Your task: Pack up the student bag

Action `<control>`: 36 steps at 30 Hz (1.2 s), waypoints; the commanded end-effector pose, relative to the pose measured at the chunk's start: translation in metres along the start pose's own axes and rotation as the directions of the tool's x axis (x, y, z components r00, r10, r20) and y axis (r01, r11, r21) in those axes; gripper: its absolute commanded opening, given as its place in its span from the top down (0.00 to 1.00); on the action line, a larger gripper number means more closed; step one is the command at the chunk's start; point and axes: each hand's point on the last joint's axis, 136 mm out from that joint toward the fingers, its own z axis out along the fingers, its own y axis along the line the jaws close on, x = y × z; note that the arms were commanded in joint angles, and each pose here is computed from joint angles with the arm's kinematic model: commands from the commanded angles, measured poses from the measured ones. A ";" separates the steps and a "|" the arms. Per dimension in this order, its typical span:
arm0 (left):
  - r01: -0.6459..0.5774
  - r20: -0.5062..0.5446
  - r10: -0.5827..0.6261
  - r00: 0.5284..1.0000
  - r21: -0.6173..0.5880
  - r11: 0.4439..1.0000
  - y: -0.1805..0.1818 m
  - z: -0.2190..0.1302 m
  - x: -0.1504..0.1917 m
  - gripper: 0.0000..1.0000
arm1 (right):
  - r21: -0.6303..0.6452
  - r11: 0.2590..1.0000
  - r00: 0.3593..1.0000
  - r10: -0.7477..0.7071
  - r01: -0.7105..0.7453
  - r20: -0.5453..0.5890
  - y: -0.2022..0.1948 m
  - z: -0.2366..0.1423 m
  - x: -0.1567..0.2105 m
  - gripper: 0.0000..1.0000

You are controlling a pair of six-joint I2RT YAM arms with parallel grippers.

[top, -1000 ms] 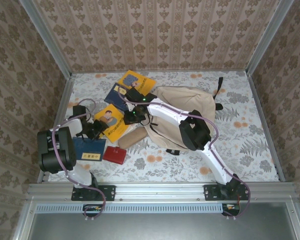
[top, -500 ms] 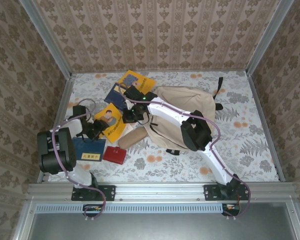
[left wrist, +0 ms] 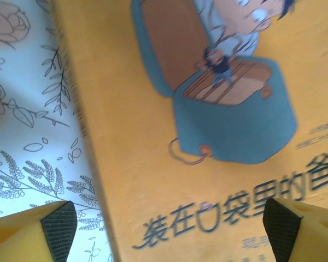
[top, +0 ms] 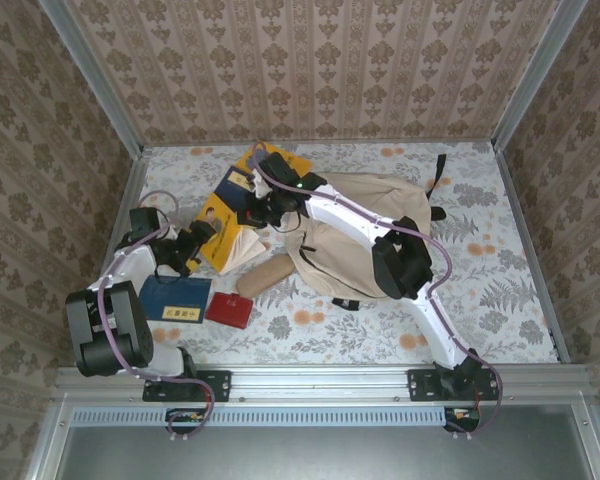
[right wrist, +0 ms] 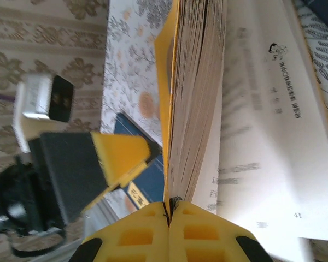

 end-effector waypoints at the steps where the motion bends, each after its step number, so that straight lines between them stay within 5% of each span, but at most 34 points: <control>1: 0.043 -0.014 -0.042 0.999 0.025 0.999 0.001 0.002 0.002 0.07 | -0.151 0.989 0.998 0.013 -0.003 0.064 0.045 -0.033 -0.021 1.00; 21: 0.179 -0.020 -0.182 0.983 0.307 0.935 -0.035 0.030 -0.025 0.08 | -0.211 0.970 0.986 0.144 -0.124 0.082 0.024 -0.039 -0.040 1.00; 30: 0.141 0.054 -0.161 0.986 0.267 0.953 -0.031 0.025 -0.034 0.50 | -0.130 0.984 0.987 0.133 -0.121 0.088 -0.004 -0.036 -0.033 0.98; 32: 0.142 0.072 -0.165 0.984 0.257 0.956 -0.029 0.023 -0.036 0.63 | -0.085 0.991 0.989 0.109 -0.100 0.101 -0.011 -0.037 -0.031 0.91; 36: 0.134 0.151 -0.157 0.976 0.151 0.979 -0.015 0.012 -0.040 0.86 | 0.049 0.997 0.989 0.047 -0.055 0.142 -0.035 -0.048 -0.027 0.60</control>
